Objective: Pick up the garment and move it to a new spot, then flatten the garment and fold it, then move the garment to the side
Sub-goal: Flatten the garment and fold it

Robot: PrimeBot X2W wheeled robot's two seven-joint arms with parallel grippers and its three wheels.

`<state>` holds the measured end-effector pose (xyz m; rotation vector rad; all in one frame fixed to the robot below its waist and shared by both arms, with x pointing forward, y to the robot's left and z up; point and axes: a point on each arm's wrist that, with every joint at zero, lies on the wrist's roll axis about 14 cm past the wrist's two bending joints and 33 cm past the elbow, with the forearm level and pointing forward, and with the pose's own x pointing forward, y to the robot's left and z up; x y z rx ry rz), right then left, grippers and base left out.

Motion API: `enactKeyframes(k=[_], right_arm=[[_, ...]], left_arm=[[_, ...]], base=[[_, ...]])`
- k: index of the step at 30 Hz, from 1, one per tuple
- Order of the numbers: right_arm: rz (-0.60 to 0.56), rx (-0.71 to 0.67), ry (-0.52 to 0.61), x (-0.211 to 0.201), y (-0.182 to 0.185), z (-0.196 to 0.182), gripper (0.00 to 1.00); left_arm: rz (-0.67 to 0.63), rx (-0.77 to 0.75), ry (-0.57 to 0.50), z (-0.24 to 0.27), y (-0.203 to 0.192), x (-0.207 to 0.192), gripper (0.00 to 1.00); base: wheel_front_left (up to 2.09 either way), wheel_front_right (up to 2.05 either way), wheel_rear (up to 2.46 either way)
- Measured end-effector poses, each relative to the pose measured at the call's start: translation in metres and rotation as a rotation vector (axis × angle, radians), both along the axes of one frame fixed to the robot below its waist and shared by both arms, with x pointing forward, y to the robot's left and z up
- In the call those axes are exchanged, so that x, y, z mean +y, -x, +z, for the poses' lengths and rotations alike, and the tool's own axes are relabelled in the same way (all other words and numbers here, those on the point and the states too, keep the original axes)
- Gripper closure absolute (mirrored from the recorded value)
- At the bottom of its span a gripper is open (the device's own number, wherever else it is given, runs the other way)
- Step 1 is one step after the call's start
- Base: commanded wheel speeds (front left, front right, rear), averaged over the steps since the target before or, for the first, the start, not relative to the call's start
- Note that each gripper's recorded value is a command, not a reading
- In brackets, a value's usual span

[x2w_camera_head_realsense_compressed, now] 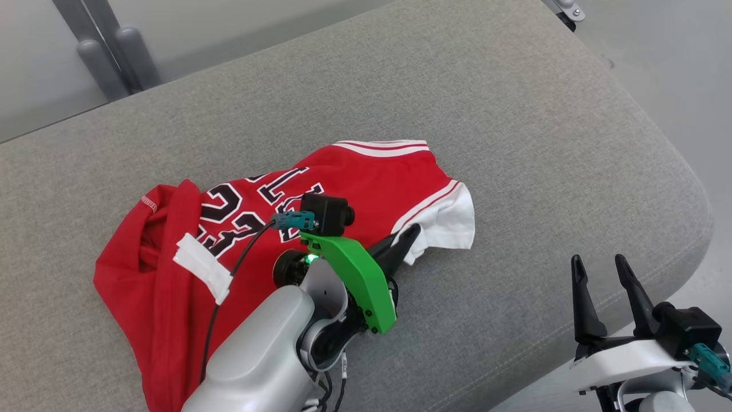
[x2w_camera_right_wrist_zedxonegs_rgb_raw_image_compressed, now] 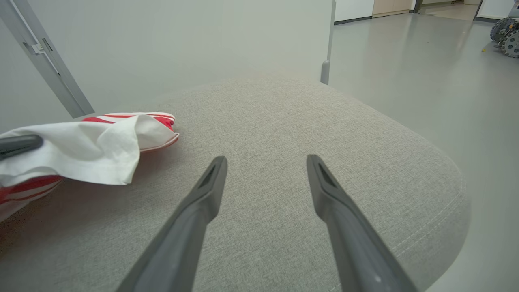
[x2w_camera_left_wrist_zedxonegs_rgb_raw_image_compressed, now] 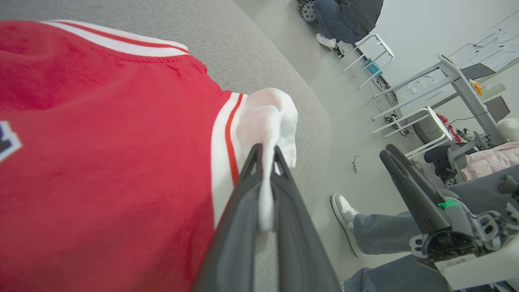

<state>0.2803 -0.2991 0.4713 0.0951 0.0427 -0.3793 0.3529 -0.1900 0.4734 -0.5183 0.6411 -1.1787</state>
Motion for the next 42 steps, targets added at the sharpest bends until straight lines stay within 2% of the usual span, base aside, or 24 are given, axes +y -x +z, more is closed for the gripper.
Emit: enactKeyframes(k=[1, 2, 4, 6, 9, 12, 14, 21, 26, 30, 34, 42], right_arm=[[0.004, 0.002, -0.001, 0.001, -0.001, -0.001, 0.00], [0.009, 0.004, -0.002, 0.002, -0.002, -0.001, 0.00], [0.017, 0.008, 0.000, 0.005, -0.003, -0.003, 0.00], [0.018, 0.008, -0.001, 0.005, -0.003, -0.003, 0.00], [0.028, 0.009, 0.005, 0.006, -0.005, -0.003, 0.00], [0.042, 0.009, 0.015, 0.009, -0.008, -0.002, 0.00], [0.051, -0.004, 0.030, 0.009, -0.012, 0.002, 0.00], [0.120, -0.038, 0.068, 0.023, -0.032, 0.013, 0.00], [0.189, -0.049, 0.068, 0.040, -0.048, 0.013, 0.00], [0.247, -0.030, 0.062, 0.056, -0.053, 0.006, 0.00], [0.303, -0.027, 0.064, 0.072, -0.059, 0.003, 0.00], [0.407, -0.040, 0.064, 0.104, -0.070, 0.006, 0.00]], left_arm=[[-0.006, -0.006, -0.014, -0.003, 0.001, 0.001, 0.20], [-0.019, 0.013, -0.038, -0.011, 0.006, 0.003, 0.00], [-0.044, 0.080, -0.083, -0.031, 0.022, 0.009, 0.00], [-0.039, -0.022, -0.111, -0.037, 0.022, 0.014, 0.00], [0.060, -0.139, -0.054, -0.022, 0.005, 0.020, 0.00], [0.227, -0.261, 0.044, 0.005, -0.017, 0.036, 0.00], [0.356, -0.312, 0.069, 0.018, -0.036, 0.058, 0.00], [0.834, -0.464, -0.052, 0.036, -0.077, 0.194, 0.00], [1.044, -0.469, -0.218, 0.013, -0.045, 0.281, 0.00], [1.121, -0.463, -0.310, -0.002, -0.011, 0.322, 0.00], [1.170, -0.455, -0.372, -0.012, 0.020, 0.351, 0.00], [1.266, -0.492, -0.388, -0.002, 0.045, 0.386, 0.00]], base=[[0.00, 0.00, 0.00], [0.00, 0.00, 0.00], [0.00, 0.00, 0.00], [0.00, 0.00, 0.00], [0.00, 0.00, 0.00], [0.00, 0.00, 0.00], [0.00, 0.00, 0.00], [0.00, 0.00, 0.00], [0.00, 0.00, 0.00], [0.00, 0.00, 0.00], [0.00, 0.00, 0.00], [0.00, 0.00, 0.00]])
